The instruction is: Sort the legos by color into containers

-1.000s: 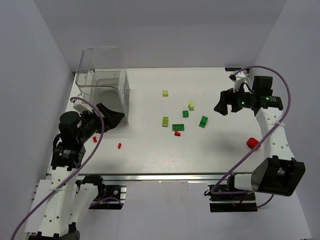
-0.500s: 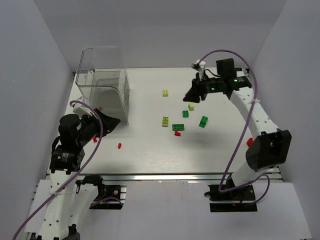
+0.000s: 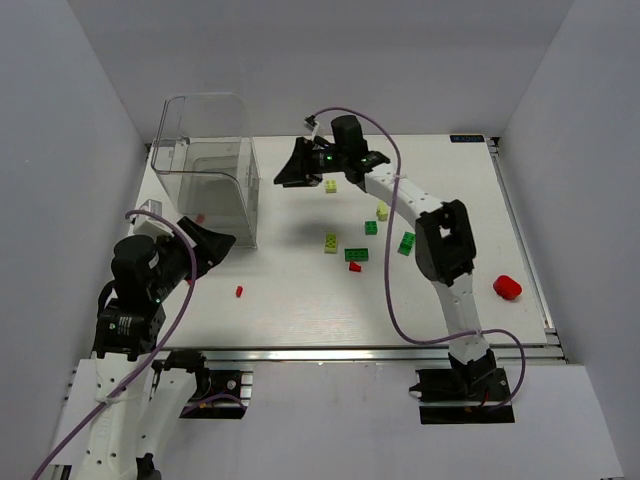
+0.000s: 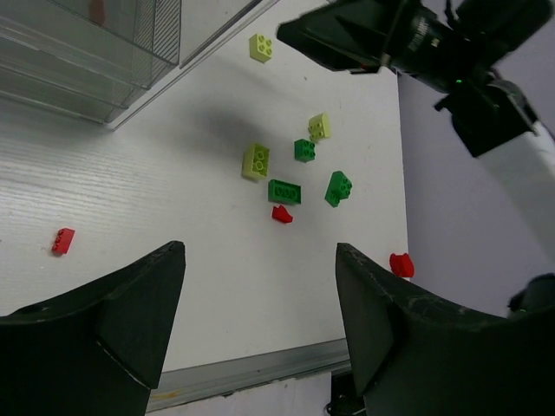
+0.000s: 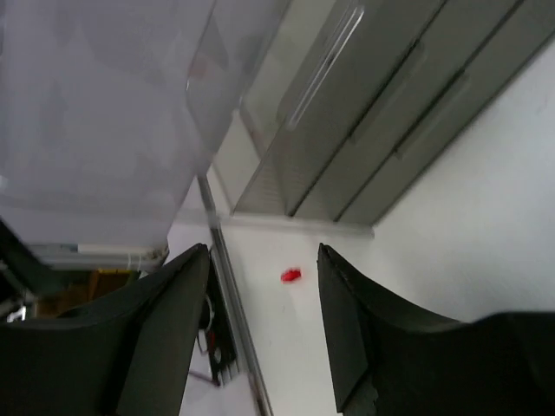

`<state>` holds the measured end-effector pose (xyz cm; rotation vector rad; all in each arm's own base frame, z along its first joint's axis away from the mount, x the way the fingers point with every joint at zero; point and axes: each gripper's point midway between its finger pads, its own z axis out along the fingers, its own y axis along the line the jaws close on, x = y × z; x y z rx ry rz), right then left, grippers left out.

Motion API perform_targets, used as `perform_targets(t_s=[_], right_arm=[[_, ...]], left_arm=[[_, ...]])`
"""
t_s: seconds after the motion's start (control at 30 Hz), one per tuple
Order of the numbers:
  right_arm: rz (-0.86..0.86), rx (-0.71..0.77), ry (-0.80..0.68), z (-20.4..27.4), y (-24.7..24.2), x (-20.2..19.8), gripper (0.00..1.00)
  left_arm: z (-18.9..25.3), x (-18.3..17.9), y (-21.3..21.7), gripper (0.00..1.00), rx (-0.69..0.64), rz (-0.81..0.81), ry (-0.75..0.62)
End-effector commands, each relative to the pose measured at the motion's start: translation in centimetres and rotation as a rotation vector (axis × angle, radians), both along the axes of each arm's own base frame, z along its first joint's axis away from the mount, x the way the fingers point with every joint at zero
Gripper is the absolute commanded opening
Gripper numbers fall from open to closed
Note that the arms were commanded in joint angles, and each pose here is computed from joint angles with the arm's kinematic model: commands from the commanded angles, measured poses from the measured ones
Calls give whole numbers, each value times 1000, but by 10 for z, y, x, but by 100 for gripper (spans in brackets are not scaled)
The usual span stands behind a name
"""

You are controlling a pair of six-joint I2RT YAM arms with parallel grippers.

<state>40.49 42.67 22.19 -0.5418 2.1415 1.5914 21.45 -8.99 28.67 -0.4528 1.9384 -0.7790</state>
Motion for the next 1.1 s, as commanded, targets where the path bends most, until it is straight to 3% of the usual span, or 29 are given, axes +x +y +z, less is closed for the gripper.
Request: perform_targets(t_s=[0.0, 0.37, 0.53, 1.07], right_arm=[[-68, 146, -33, 49, 31, 27, 59], [-162, 191, -149, 19, 77, 61, 52], [-175, 200, -142, 4, 87, 60, 46], [-162, 229, -104, -10, 101, 51, 44]], left_arm=[[4, 4, 4, 80, -33, 48, -6], [8, 13, 3, 79, -29, 51, 20], [9, 14, 4, 79, -27, 56, 24], [14, 16, 3, 79, -32, 52, 19]])
